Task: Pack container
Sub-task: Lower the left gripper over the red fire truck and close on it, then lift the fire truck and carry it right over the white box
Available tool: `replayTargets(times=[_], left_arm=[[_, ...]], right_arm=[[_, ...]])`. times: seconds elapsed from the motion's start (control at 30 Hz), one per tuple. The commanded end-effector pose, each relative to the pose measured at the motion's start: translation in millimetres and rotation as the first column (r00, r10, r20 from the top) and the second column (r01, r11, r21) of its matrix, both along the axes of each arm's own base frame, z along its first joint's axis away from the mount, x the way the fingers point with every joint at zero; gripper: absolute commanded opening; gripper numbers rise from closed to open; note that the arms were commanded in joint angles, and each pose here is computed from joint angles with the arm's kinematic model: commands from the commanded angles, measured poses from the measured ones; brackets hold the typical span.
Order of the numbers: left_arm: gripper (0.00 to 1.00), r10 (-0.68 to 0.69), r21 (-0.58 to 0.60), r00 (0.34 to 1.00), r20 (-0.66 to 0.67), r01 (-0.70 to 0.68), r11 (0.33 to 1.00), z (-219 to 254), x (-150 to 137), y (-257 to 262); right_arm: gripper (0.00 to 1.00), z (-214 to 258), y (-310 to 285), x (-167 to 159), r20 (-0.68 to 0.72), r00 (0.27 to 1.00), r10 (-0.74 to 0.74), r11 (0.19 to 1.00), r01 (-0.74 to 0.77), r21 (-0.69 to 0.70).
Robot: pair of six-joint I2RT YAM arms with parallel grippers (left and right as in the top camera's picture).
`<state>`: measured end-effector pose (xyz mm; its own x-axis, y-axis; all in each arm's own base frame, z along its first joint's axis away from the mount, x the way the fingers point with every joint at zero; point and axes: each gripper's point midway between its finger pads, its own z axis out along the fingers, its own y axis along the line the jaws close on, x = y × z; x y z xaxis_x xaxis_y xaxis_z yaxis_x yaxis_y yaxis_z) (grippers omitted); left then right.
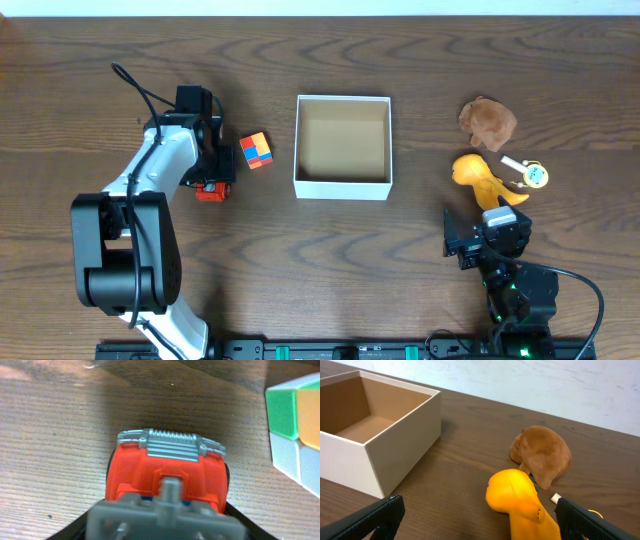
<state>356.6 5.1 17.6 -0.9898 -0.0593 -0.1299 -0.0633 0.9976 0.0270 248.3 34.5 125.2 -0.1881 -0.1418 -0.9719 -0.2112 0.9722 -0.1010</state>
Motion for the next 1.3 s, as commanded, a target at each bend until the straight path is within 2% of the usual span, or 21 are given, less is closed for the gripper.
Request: replayTargets(times=[0.0, 0.07, 0.2, 0.57, 0.67, 0.73, 0.83, 0.93, 1.03, 1.27], left_arm=[[0.52, -0.007, -0.002, 1.0, -0.024, 0.007, 1.0, -5, -5, 0], [0.47, -0.007, -0.002, 1.0, -0.022, 0.007, 1.0, -5, -4, 0], [0.3, -0.007, -0.002, 1.0, -0.003, 0.007, 1.0, 2, -2, 0], [0.29, 0.004, -0.004, 0.984, 0.179, -0.004, 1.0, 64, 12, 0], [0.23, 0.009, -0.006, 0.966, 0.257, -0.008, 1.0, 92, 12, 0], [0.11, 0.042, -0.023, 0.951, 0.307, -0.037, 0.999, 111, 11, 0], [0.08, 0.085, -0.112, 0.922, 0.377, -0.046, 0.993, 139, 9, -12], [0.09, 0.065, -0.253, 0.895, 0.441, 0.054, 0.966, 167, 6, -41], [0.08, 0.066, -0.383, 0.861, 0.504, 0.154, 0.911, 197, 4, -70], [0.06, 0.112, -0.471, 0.81, 0.576, 0.217, 0.855, 235, 6, -112]], right_arm=[[0.99, 0, -2, 0, -0.002, 1.0, -0.008, 1.0, 0.008, 0.012], [0.99, 0, -2, 0, -0.002, 1.0, -0.008, 1.0, 0.008, 0.012], [0.99, 0, -2, 0, -0.002, 1.0, -0.008, 1.0, 0.008, 0.012], [0.99, 0, -2, 0, -0.002, 1.0, -0.008, 1.0, 0.008, 0.012], [0.99, 0, -2, 0, -0.002, 1.0, -0.008, 1.0, 0.008, 0.012], [0.99, 0, -2, 0, -0.002, 1.0, -0.008, 1.0, 0.008, 0.012], [0.99, 0, -2, 0, -0.002, 1.0, -0.008, 1.0, 0.008, 0.012], [0.99, 0, -2, 0, -0.002, 1.0, -0.008, 1.0, 0.008, 0.012], [0.99, 0, -2, 0, -0.002, 1.0, -0.008, 1.0, 0.008, 0.012], [0.99, 0, -2, 0, -0.002, 1.0, -0.008, 1.0, 0.008, 0.012]])
